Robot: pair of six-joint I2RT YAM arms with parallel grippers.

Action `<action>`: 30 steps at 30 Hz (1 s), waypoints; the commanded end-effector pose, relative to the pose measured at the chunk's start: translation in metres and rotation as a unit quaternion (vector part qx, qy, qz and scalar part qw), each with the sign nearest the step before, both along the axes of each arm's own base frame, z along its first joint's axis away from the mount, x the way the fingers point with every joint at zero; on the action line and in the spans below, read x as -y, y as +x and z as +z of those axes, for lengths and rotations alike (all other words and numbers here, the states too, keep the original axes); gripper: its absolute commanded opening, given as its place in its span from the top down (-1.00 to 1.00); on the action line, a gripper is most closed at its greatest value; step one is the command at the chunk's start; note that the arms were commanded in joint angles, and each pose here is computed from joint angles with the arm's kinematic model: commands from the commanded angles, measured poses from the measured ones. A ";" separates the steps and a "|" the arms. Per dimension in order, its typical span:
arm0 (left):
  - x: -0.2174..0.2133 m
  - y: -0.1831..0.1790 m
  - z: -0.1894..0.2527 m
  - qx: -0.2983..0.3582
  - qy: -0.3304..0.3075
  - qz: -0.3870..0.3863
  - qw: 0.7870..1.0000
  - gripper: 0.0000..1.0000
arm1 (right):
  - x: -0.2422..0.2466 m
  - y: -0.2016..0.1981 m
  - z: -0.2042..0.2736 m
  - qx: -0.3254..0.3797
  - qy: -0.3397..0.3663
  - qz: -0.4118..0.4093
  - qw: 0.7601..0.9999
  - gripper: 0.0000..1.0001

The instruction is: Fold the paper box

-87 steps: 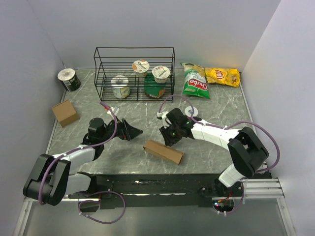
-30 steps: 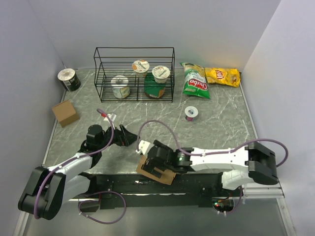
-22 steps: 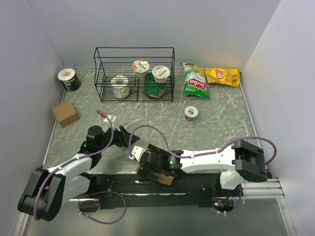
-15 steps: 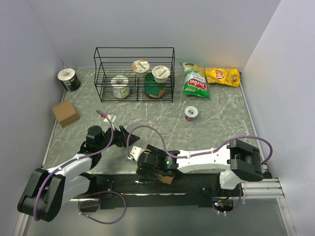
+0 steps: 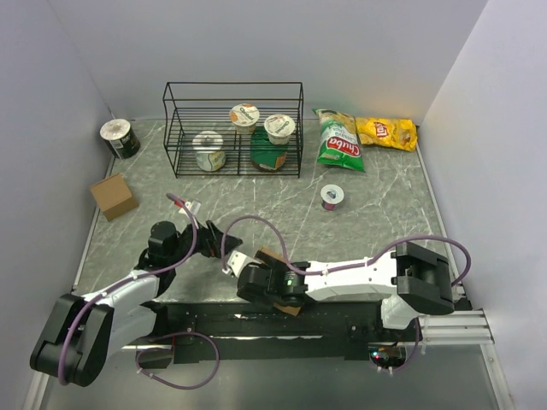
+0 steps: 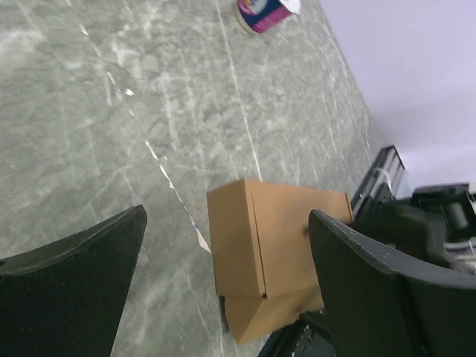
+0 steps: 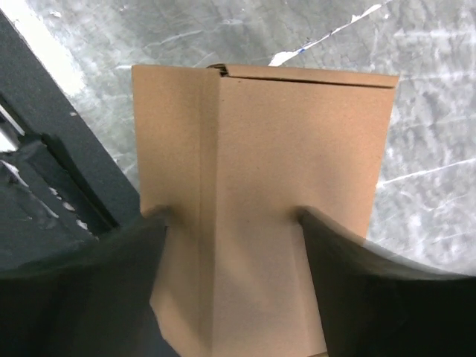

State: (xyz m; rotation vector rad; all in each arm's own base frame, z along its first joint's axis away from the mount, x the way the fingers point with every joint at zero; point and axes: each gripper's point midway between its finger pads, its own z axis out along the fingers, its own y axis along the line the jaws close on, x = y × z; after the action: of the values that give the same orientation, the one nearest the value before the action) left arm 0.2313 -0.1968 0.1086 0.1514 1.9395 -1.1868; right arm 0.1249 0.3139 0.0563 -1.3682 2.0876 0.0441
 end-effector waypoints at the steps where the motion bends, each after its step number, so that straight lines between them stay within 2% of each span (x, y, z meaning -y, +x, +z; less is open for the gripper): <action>1: 0.007 -0.011 0.011 0.059 -0.014 -0.047 0.997 -0.92 | 0.011 0.010 0.020 -0.015 0.018 -0.042 0.999 -0.99; 6: 0.018 -0.022 0.018 0.079 -0.030 -0.096 0.992 -0.92 | 0.014 0.021 0.058 -0.108 0.134 -0.048 0.984 -0.99; 8: 0.023 -0.027 0.016 0.078 -0.027 -0.112 0.990 -0.92 | 0.016 0.021 0.061 -0.130 0.153 -0.039 0.979 -0.99; 14: 0.030 -0.037 0.002 0.063 -0.005 -0.128 0.990 -0.92 | 0.027 0.020 0.045 -0.188 0.152 -0.049 0.969 -0.99; 16: 0.028 -0.040 -0.006 0.054 0.008 -0.123 0.991 -0.93 | 0.029 0.027 0.042 -0.214 0.174 -0.066 0.959 -0.99; 22: 0.030 -0.044 -0.016 0.031 0.024 -0.109 0.993 -0.94 | 0.033 0.036 0.036 -0.249 0.203 -0.077 0.944 -0.74; 28: 0.034 -0.035 -0.017 0.030 0.033 -0.101 0.994 -0.95 | 0.041 0.043 0.017 -0.266 0.204 -0.095 0.937 -0.68; 30: 0.034 -0.027 -0.023 0.001 0.038 -0.085 0.996 -0.93 | 0.042 0.045 0.009 -0.275 0.207 -0.096 0.934 -0.68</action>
State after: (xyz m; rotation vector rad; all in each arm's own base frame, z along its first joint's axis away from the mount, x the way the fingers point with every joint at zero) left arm 0.1854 -0.2287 0.0856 0.4107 1.9775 -1.2722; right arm 0.1660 0.2688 0.0766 -0.9739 2.4575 0.7514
